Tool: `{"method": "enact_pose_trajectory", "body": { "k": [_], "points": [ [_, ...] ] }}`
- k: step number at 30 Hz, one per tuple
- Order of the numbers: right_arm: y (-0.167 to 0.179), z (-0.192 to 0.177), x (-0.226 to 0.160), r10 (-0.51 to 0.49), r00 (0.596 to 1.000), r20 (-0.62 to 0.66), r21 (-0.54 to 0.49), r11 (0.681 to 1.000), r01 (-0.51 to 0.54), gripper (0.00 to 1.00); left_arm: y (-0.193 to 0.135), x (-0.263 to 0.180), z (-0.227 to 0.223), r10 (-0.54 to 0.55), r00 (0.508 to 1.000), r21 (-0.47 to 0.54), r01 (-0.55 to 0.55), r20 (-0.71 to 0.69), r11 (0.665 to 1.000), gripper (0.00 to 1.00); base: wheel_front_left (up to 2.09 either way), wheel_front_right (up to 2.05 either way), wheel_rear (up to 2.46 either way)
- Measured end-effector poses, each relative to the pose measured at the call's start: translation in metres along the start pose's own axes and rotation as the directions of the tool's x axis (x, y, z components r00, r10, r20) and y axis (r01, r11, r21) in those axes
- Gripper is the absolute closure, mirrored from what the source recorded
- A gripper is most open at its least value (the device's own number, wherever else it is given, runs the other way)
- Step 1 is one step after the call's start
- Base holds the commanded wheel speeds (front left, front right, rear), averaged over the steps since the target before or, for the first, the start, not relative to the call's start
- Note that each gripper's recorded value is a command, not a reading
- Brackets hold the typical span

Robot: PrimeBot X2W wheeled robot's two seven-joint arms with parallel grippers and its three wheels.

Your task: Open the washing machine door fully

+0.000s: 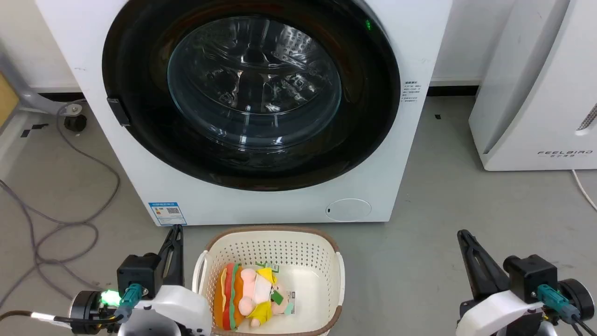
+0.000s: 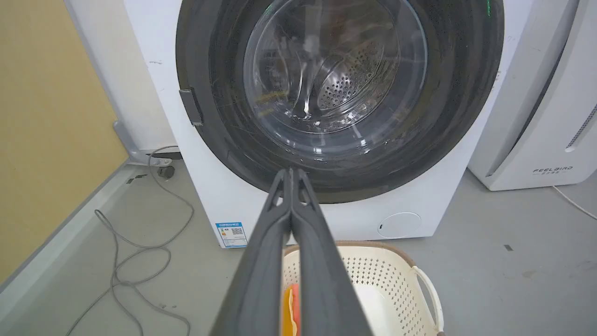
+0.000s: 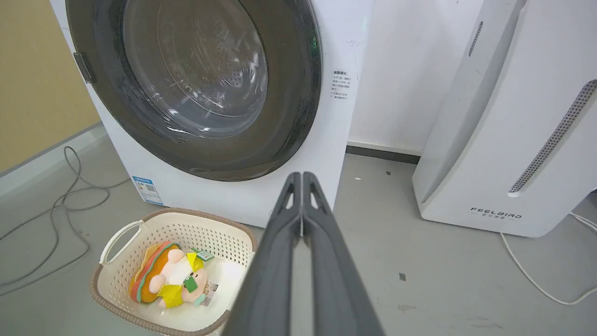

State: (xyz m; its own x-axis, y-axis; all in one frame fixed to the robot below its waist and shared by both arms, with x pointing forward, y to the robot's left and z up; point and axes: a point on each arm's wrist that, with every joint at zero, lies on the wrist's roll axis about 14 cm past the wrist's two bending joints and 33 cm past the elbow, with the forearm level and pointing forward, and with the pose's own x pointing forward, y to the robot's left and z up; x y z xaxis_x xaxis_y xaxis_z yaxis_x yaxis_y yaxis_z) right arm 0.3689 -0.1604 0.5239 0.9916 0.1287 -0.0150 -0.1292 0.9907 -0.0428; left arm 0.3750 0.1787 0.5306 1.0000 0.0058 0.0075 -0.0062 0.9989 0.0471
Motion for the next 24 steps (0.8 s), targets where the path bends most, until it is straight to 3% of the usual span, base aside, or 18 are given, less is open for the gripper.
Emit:
{"method": "enact_pose_trajectory", "body": {
  "k": [21, 22, 24],
  "points": [
    [0.0001, 0.0000, 0.0000, 0.000, 1.000, 0.000, 0.000, 1.000, 0.000, 1.00, 0.0000, 0.0000, 0.0000, 0.000, 1.000, 0.000, 0.000, 0.000, 1.000, 1.00, 0.00, 0.00, 0.00],
    [-0.0001, -0.0001, 0.0000, 0.000, 1.000, 0.000, 0.000, 1.000, 0.000, 0.00, -0.0001, 0.0000, 0.0000, 0.000, 1.000, 0.000, 0.000, 0.000, 1.000, 0.00, 0.00, 0.00, 0.00],
    [0.0001, -0.0001, -0.0001, 0.000, 1.000, 0.000, 0.001, 1.000, 0.000, 0.00, 0.0003, 0.0000, -0.0003, 0.001, 1.000, 0.000, -0.001, -0.001, 1.000, 0.00, 0.00, 0.00, 0.00]
  ]
}}
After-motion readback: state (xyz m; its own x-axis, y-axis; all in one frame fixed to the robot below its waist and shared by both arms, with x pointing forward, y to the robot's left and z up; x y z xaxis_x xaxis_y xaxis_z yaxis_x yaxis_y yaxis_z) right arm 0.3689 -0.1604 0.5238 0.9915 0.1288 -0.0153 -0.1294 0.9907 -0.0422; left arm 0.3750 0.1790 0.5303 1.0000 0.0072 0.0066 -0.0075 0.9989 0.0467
